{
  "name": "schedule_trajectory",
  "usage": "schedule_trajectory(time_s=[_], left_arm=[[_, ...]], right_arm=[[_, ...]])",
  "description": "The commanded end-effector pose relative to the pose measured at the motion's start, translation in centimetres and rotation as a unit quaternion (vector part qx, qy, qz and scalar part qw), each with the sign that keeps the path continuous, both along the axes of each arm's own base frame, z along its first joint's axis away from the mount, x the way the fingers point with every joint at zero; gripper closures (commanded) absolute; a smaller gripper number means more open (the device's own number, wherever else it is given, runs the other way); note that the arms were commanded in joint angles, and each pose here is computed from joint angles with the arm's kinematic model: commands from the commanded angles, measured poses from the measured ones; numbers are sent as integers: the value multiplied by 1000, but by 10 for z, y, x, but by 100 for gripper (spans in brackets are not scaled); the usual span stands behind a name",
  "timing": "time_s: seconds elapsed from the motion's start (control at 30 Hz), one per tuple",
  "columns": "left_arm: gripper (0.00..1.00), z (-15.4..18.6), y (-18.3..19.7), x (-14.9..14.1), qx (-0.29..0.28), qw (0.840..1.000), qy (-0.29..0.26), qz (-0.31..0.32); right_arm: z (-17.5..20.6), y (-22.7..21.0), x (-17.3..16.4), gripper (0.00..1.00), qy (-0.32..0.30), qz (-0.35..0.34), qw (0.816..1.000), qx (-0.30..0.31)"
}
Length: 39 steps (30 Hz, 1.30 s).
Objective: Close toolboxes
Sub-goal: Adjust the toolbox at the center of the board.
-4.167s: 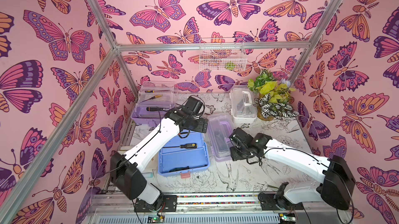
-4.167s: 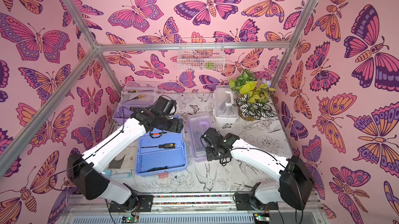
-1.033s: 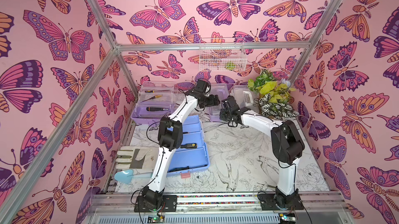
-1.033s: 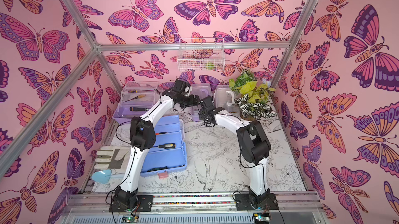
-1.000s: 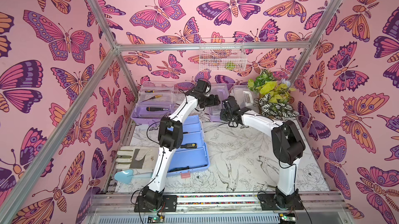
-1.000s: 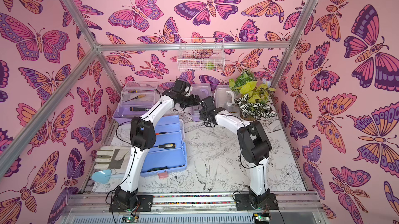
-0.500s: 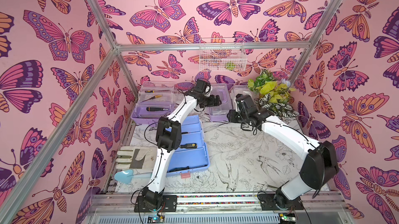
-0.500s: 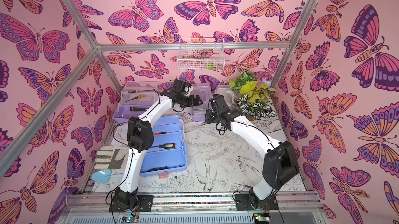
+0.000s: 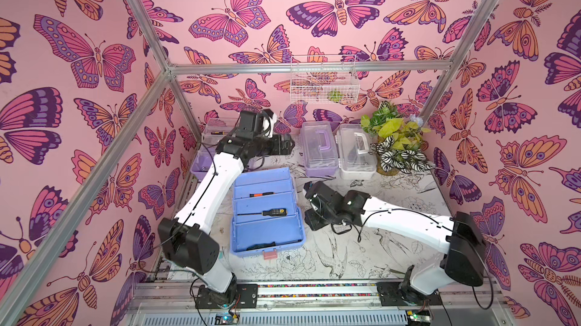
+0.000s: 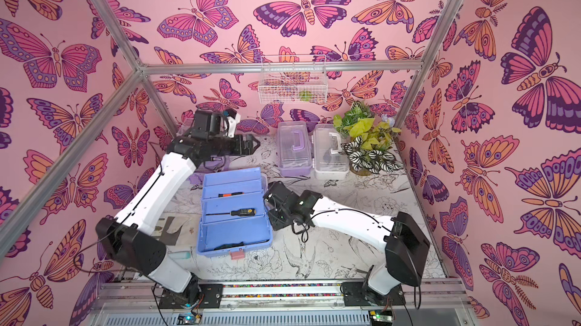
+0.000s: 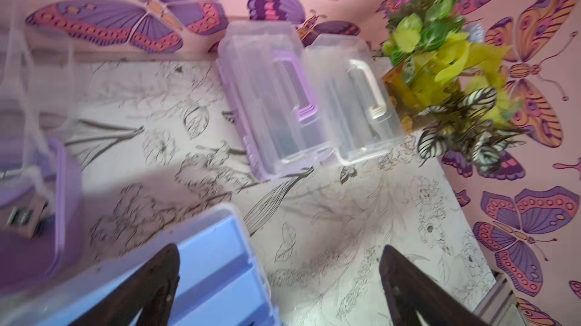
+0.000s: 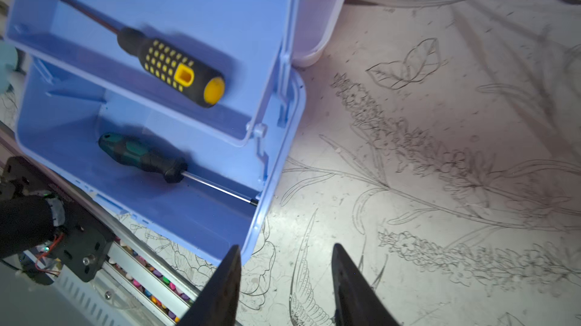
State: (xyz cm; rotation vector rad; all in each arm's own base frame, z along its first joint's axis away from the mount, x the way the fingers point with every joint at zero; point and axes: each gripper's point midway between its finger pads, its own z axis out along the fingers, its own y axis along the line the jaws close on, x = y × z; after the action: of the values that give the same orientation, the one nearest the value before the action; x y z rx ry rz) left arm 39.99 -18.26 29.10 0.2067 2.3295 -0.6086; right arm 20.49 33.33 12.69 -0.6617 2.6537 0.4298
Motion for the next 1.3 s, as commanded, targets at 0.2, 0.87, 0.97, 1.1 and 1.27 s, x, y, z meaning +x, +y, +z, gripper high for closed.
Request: schedule_trajectory(time_s=[0.2, 0.87, 0.97, 1.1, 1.27], left_arm=[[2, -35, 57, -91, 34, 995, 33, 88], [1, -66, 30, -129, -58, 995, 67, 40], [1, -67, 34, -126, -50, 996, 56, 50], [2, -72, 37, -119, -40, 996, 52, 61], [1, -75, 34, -114, -41, 996, 58, 59]], right_arm=[[-57, -12, -6, 53, 20, -23, 996, -86], [-20, -176, 111, 44, -23, -197, 959, -201], [-10, -172, 91, 41, -13, -224, 961, -163], [-18, -142, 59, 40, 26, -232, 969, -78], [-37, -125, 52, 44, 47, -232, 970, -55]])
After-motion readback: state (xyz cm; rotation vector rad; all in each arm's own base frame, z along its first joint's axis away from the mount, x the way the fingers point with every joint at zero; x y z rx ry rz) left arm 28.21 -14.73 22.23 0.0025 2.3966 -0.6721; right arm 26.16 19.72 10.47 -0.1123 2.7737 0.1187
